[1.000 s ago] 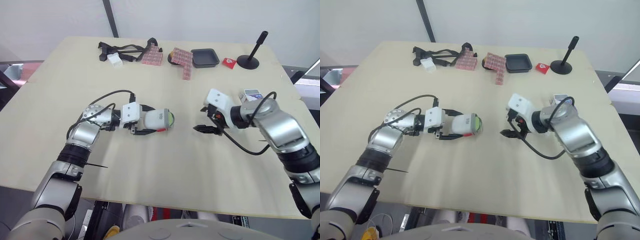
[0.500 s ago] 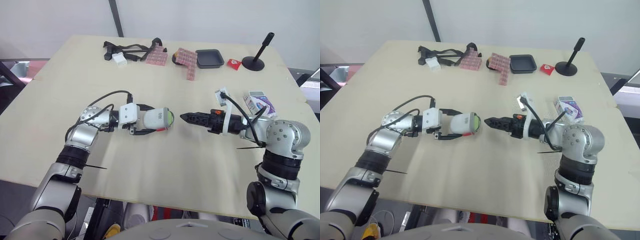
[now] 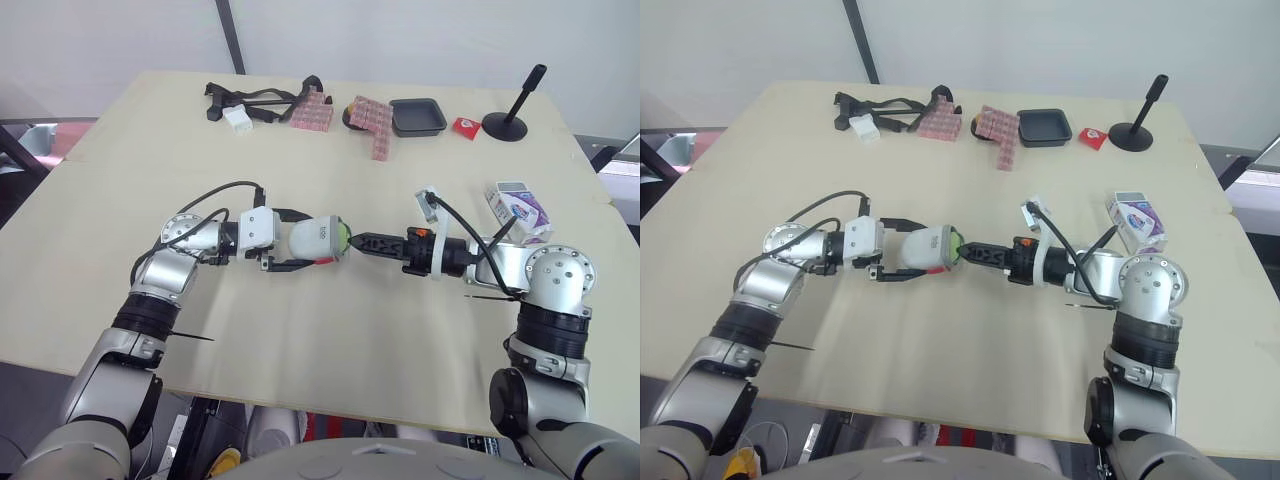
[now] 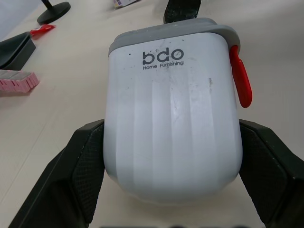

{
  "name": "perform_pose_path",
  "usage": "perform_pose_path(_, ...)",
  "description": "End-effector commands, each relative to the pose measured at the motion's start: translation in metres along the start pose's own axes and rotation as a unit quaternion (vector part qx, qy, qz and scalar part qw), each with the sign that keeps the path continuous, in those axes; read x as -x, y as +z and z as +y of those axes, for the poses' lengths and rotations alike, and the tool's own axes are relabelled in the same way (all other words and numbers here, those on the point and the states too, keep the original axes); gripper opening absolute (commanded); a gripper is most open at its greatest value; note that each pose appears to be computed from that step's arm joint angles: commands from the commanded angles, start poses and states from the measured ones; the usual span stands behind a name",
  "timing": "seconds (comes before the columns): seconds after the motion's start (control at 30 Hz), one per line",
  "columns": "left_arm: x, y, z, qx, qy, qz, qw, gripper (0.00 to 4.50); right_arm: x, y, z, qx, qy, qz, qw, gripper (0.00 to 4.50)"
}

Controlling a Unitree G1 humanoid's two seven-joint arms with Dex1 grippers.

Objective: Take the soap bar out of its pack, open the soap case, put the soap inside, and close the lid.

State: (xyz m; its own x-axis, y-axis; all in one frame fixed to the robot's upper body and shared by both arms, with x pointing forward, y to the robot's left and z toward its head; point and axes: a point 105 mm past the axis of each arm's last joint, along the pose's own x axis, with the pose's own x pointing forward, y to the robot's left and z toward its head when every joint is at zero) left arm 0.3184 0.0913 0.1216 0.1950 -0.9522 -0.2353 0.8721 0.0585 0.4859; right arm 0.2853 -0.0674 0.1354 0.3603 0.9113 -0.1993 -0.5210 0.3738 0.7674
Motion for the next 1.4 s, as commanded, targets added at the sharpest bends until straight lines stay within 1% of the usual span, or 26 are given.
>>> perform_pose_path(0.03, 0.004, 0.013, 0.003, -0.015, 0.007, -0.023, 1.000, 3.46, -0.001, -0.002, 0.010, -0.001, 0.030, 0.005, 1.000, 4.48)
perform_pose_path(0.37, -0.007, 0.016, -0.001, -0.020, -0.007, -0.034, 0.999, 3.46, -0.012, -0.014, 0.021, -0.003, 0.053, 0.038, 0.998, 4.48)
perform_pose_path(0.57, -0.013, 0.022, -0.004, -0.025, -0.018, -0.045, 0.999, 3.46, -0.019, -0.018, 0.019, -0.018, 0.050, 0.049, 0.997, 4.48)
perform_pose_path(0.77, -0.014, 0.023, -0.006, -0.026, -0.022, -0.046, 0.998, 3.46, -0.022, -0.011, 0.016, -0.033, 0.047, 0.039, 0.998, 4.48)
perform_pose_path(1.23, -0.012, 0.021, -0.009, -0.024, -0.023, -0.039, 0.999, 3.46, -0.030, -0.010, 0.019, -0.039, 0.050, 0.039, 0.997, 4.48)
perform_pose_path(1.33, -0.012, 0.021, -0.010, -0.024, -0.024, -0.038, 0.999, 3.46, -0.031, -0.009, 0.020, -0.038, 0.052, 0.036, 0.997, 3.71)
perform_pose_path(1.4, -0.011, 0.021, -0.009, -0.024, -0.022, -0.038, 0.999, 3.46, -0.030, -0.009, 0.022, -0.036, 0.057, 0.036, 0.997, 2.97)
